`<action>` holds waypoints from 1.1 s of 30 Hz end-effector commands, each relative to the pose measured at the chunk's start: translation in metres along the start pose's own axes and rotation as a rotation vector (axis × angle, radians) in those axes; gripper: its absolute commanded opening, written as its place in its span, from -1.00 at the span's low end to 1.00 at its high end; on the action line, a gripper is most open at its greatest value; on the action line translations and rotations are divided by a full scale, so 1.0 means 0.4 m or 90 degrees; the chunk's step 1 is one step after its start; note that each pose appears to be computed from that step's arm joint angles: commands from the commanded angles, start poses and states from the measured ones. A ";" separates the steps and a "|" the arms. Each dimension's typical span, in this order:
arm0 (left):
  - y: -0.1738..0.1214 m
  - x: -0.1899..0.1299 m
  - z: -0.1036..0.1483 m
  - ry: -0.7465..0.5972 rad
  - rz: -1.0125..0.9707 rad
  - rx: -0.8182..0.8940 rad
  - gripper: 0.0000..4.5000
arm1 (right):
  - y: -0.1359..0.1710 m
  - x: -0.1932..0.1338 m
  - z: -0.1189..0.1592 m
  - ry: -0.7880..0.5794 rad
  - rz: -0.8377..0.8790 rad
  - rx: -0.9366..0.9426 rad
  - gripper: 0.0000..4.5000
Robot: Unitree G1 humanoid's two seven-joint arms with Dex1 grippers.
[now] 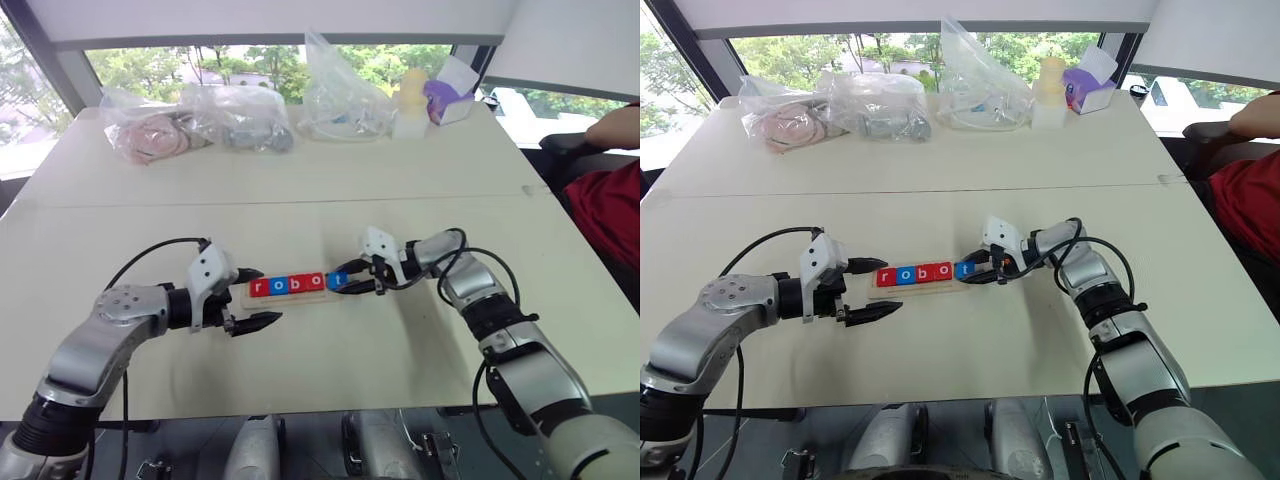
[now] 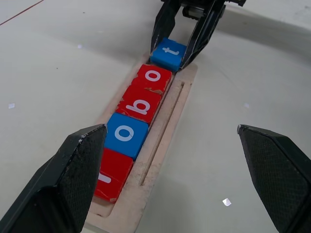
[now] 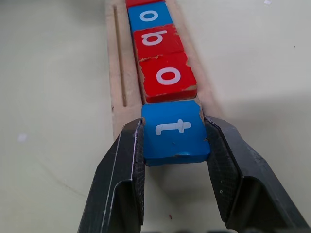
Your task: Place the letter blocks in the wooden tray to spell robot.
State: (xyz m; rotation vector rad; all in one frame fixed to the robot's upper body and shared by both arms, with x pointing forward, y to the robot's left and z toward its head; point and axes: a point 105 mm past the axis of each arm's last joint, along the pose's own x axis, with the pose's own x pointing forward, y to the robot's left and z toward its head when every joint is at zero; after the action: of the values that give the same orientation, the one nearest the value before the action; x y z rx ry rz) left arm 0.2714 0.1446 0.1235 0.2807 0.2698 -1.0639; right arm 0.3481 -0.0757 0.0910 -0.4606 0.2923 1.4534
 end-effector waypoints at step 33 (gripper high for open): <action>-0.006 -0.024 0.001 -0.002 0.021 0.013 1.00 | -0.044 -0.027 0.063 -0.064 -0.087 -0.047 0.98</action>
State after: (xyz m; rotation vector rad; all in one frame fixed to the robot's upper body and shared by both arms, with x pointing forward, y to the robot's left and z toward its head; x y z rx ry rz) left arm 0.2654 0.1522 0.1135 0.2746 0.3076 -1.0321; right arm 0.3607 -0.0729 0.1080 -0.4703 0.1810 1.3774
